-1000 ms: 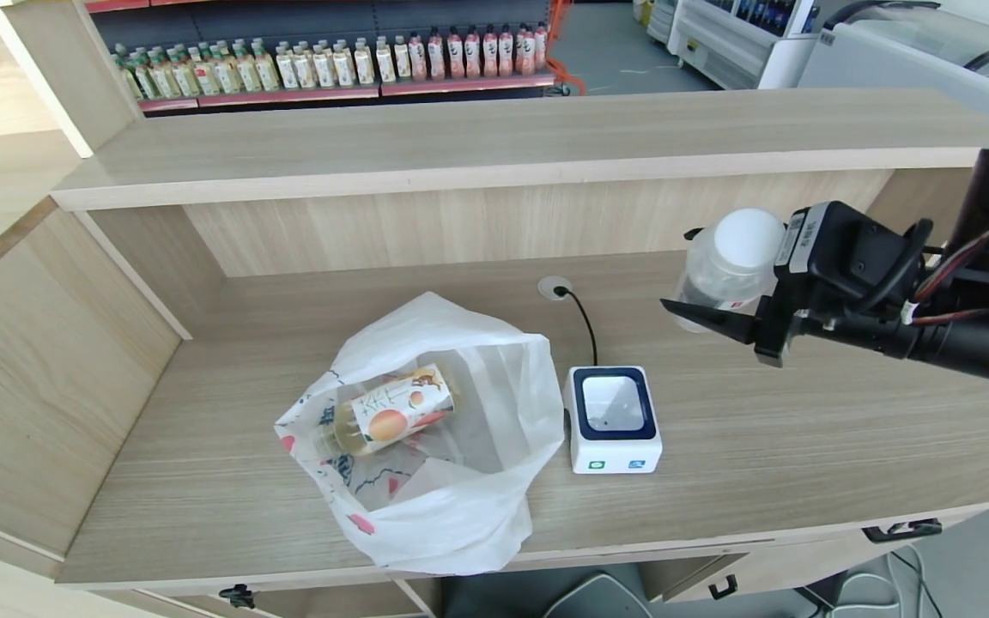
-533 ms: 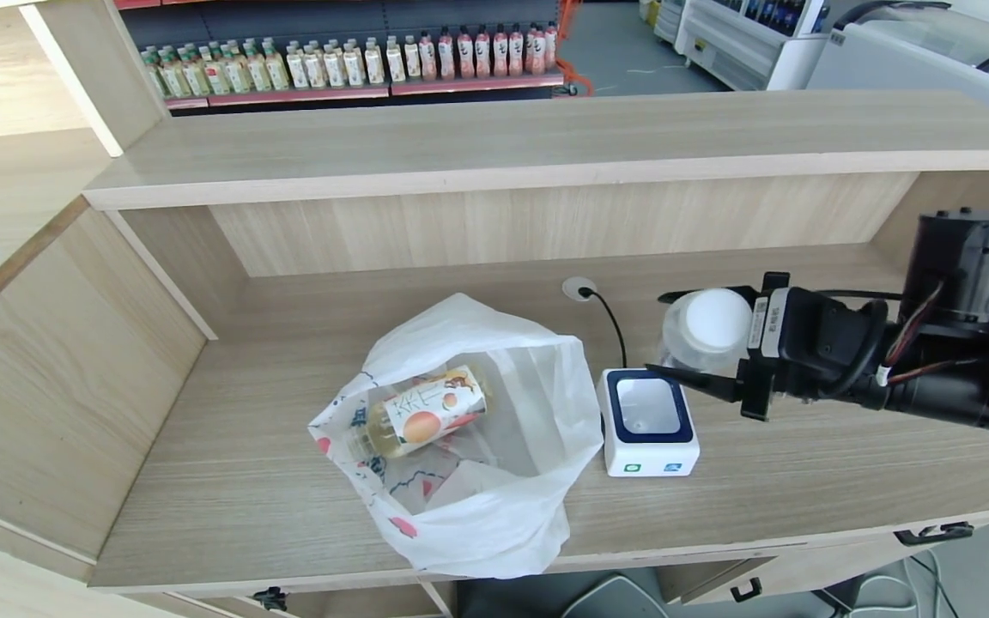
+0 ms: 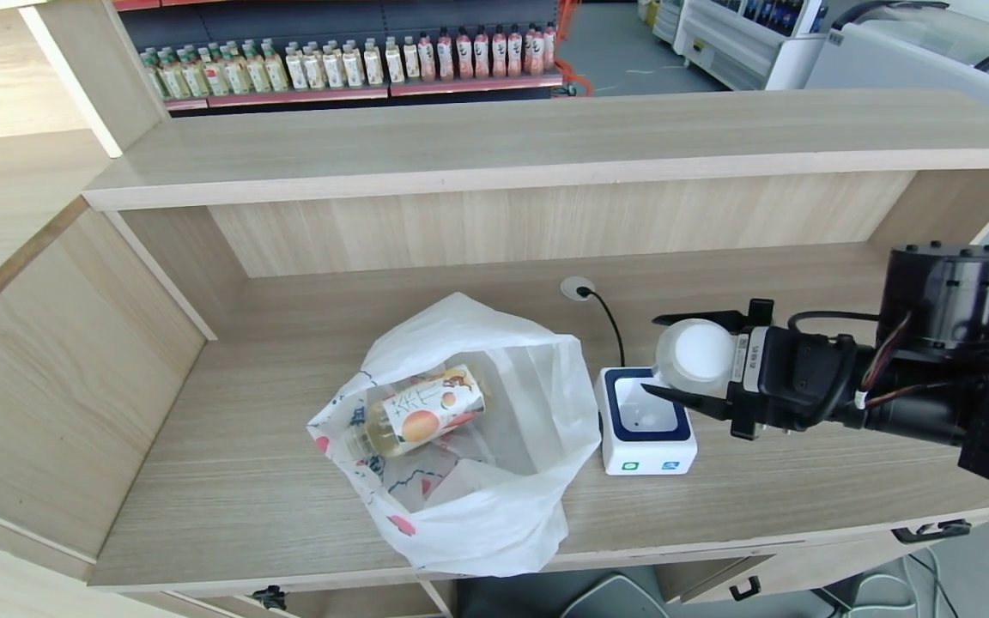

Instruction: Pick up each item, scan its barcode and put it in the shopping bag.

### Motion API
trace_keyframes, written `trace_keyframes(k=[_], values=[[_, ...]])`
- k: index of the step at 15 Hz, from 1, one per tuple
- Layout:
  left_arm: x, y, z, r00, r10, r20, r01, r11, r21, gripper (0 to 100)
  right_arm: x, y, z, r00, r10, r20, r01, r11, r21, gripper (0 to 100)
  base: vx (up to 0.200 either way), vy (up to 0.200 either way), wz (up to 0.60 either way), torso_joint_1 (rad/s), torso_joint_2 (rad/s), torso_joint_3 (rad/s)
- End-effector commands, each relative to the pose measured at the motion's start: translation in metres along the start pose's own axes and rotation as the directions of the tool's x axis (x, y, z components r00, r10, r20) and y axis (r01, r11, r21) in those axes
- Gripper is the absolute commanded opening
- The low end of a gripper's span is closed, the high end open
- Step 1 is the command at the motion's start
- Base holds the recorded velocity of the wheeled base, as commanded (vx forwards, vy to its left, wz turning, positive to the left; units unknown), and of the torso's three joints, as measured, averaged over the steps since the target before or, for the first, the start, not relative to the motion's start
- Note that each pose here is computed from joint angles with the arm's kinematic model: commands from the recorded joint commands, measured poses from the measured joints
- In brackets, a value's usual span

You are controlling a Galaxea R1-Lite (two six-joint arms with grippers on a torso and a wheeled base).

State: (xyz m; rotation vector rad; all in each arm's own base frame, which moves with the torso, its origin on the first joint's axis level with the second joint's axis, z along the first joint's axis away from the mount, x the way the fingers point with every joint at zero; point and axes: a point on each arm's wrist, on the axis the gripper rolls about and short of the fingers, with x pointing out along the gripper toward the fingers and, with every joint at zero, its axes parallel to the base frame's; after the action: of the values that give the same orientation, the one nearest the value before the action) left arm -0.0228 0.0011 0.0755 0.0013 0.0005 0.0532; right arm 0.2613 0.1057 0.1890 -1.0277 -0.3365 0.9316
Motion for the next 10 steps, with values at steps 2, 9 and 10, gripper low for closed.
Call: trace_keyframes(k=[2,9,10], values=[[0.000,0.000,0.000,1.000,0.000,0.000,0.000,1.000,0.000,100,0.010,0.005,-0.010,1.000,0.023,0.018,-0.023,1.000,-0.006,0,0.000,0.000,0.00,0.000,0.00,0.000],[0.000,0.000,0.000,1.000,0.000,0.000,0.000,1.000,0.000,100,0.029,0.013,-0.027,0.999,0.020,0.049,-0.020,1.000,-0.017,0,0.000,0.000,0.00,0.000,0.00,0.000],[0.000,0.000,0.000,1.000,0.000,0.000,0.000,1.000,-0.001,100,0.030,0.014,-0.028,0.999,0.019,0.049,-0.018,1.000,-0.017,0,0.000,0.000,0.00,0.000,0.00,0.000]])
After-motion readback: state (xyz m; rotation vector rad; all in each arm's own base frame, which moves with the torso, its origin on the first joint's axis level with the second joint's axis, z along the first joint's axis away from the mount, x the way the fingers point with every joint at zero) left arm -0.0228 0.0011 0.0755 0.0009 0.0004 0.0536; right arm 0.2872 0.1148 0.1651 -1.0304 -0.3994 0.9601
